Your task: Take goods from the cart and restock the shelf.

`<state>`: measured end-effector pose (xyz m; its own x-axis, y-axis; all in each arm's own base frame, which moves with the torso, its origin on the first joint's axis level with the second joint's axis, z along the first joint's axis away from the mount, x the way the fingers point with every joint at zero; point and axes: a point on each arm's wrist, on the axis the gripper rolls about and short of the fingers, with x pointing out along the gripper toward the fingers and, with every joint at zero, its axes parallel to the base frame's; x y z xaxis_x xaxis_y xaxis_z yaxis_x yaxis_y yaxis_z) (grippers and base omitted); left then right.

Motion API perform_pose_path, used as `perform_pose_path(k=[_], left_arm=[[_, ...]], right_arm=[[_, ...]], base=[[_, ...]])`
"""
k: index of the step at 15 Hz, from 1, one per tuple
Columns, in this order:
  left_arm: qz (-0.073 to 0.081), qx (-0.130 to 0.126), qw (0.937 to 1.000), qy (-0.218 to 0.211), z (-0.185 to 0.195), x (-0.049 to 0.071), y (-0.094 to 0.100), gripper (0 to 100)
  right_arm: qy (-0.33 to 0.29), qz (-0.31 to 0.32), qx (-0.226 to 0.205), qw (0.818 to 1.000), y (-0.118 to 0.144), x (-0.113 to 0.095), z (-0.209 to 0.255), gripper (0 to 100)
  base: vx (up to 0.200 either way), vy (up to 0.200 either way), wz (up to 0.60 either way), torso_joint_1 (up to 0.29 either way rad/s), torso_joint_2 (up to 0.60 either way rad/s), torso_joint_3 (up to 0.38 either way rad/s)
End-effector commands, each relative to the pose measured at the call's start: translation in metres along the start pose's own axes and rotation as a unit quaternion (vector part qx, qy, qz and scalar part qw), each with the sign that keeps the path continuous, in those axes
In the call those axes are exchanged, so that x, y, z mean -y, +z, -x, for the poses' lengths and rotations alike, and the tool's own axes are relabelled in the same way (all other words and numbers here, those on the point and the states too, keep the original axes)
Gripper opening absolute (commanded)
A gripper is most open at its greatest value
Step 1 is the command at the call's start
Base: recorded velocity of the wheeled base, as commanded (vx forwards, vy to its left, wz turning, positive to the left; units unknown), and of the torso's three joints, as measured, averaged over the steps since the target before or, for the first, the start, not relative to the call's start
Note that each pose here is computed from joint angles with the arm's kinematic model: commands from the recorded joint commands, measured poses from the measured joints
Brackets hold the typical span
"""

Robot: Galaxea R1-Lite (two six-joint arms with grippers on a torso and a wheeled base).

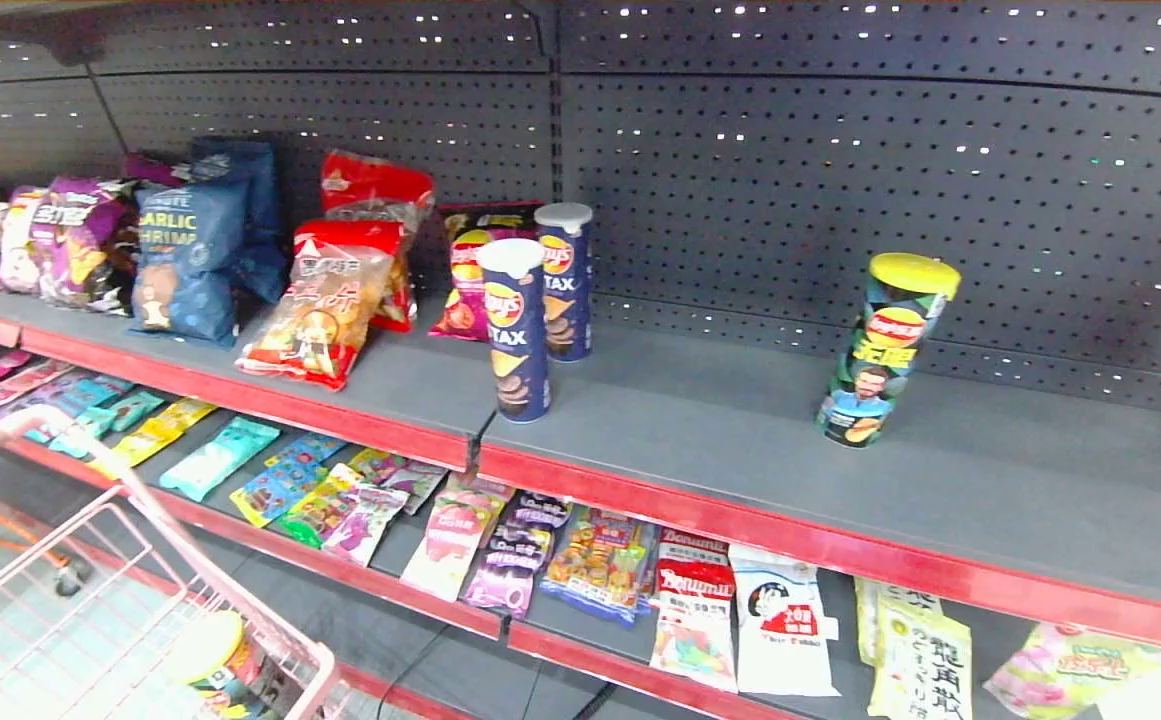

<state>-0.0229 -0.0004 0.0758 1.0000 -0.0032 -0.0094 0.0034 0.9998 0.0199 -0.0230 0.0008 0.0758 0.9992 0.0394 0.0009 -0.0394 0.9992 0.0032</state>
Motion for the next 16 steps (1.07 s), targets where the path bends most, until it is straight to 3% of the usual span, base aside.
perform_pose_path(k=[1, 3, 7, 16], left_arm=[[0.0, -0.001, 1.0, 0.0, -0.0001, 0.0, 0.0, 100], [0.0, 0.0, 1.0, 0.0, 0.0, 0.0, -0.0001, 100], [0.0, -0.001, 1.0, 0.0, -0.0001, 0.0, 0.0, 100], [0.0, -0.001, 1.0, 0.0, -0.0001, 0.0, 0.0, 100]], right_arm=[[0.0, 0.0, 0.0, 1.0, 0.0, 0.0, -0.0001, 100], [0.0, -0.001, 0.0, 1.0, 0.0, 0.0, -0.0001, 100], [0.0, 0.0, 0.0, 1.0, 0.0, 0.0, -0.0001, 100], [0.0, -0.001, 0.0, 1.0, 0.0, 0.0, -0.0001, 100]], base=[[0.0, 0.0, 0.6, -0.002, 0.01, 0.007], [0.0, 0.0, 0.6, 0.005, 0.0, 0.005], [0.0, 0.0, 0.0, 0.0, 0.0, 0.0], [0.0, 0.0, 0.0, -0.142, 0.34, 0.191]])
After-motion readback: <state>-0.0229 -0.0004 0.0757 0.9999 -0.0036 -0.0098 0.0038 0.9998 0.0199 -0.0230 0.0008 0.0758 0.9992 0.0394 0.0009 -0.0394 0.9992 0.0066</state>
